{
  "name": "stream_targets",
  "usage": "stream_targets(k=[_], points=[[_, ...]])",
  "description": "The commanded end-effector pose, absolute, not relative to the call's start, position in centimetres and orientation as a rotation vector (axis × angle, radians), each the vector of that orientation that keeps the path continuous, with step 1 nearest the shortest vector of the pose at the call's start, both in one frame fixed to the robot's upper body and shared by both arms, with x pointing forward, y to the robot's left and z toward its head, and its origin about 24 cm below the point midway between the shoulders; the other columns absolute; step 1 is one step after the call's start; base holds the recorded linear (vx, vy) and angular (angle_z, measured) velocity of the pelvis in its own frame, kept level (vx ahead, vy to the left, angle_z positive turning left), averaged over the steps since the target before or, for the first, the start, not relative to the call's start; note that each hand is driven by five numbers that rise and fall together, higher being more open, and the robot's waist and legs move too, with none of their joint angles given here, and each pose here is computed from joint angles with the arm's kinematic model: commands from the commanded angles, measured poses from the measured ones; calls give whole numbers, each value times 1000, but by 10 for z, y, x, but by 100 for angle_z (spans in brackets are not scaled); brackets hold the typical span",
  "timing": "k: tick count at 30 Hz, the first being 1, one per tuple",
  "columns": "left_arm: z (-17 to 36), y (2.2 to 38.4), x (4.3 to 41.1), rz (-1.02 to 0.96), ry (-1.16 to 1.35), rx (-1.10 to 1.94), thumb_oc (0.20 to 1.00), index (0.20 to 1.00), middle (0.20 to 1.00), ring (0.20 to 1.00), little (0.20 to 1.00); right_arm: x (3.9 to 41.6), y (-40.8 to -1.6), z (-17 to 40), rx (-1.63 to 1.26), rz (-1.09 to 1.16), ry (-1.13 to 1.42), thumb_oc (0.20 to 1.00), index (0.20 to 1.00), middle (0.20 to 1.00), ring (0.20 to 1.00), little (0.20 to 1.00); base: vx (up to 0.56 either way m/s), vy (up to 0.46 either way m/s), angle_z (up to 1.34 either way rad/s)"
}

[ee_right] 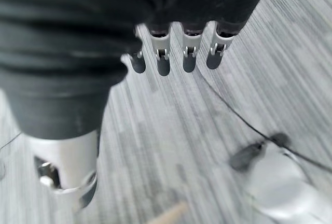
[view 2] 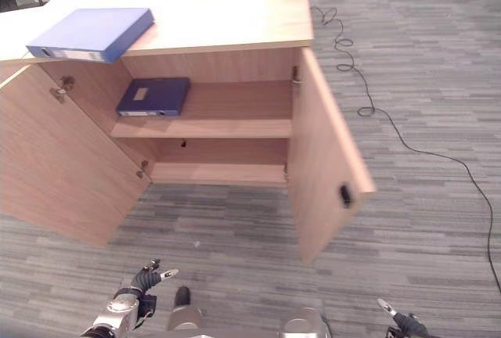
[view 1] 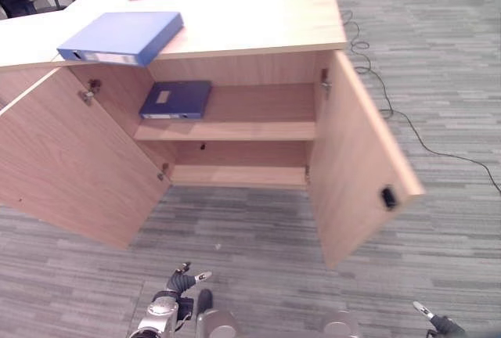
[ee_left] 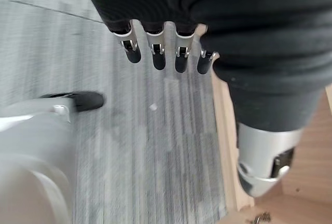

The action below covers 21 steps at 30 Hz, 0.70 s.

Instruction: Put the empty folder in the office cabinet

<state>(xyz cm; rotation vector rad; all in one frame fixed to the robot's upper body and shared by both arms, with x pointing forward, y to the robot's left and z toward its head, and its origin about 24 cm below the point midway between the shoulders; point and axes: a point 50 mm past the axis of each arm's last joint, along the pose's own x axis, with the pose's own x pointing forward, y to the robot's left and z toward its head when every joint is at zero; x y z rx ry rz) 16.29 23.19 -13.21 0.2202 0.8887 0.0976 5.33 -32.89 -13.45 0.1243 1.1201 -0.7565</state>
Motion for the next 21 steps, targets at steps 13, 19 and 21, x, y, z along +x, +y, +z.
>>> stream_targets(k=[13, 19, 21], points=[[-118, 261, 168, 157, 840, 243, 1000, 1000, 1000, 1000, 1000, 82, -288, -147, 117, -546, 1116, 1000, 1000, 1000, 1000, 1000, -54, 448, -53], [-129, 248, 154, 152, 877, 205, 1000, 1000, 1000, 1000, 1000, 80, -284, -149, 39, -464, 1159, 1000, 1000, 1000, 1000, 1000, 9, 39, -26], [-131, 242, 153, 147, 878, 185, 1000, 1000, 1000, 1000, 1000, 81, -288, -148, 28, -472, 1159, 1000, 1000, 1000, 1000, 1000, -34, 53, -20]])
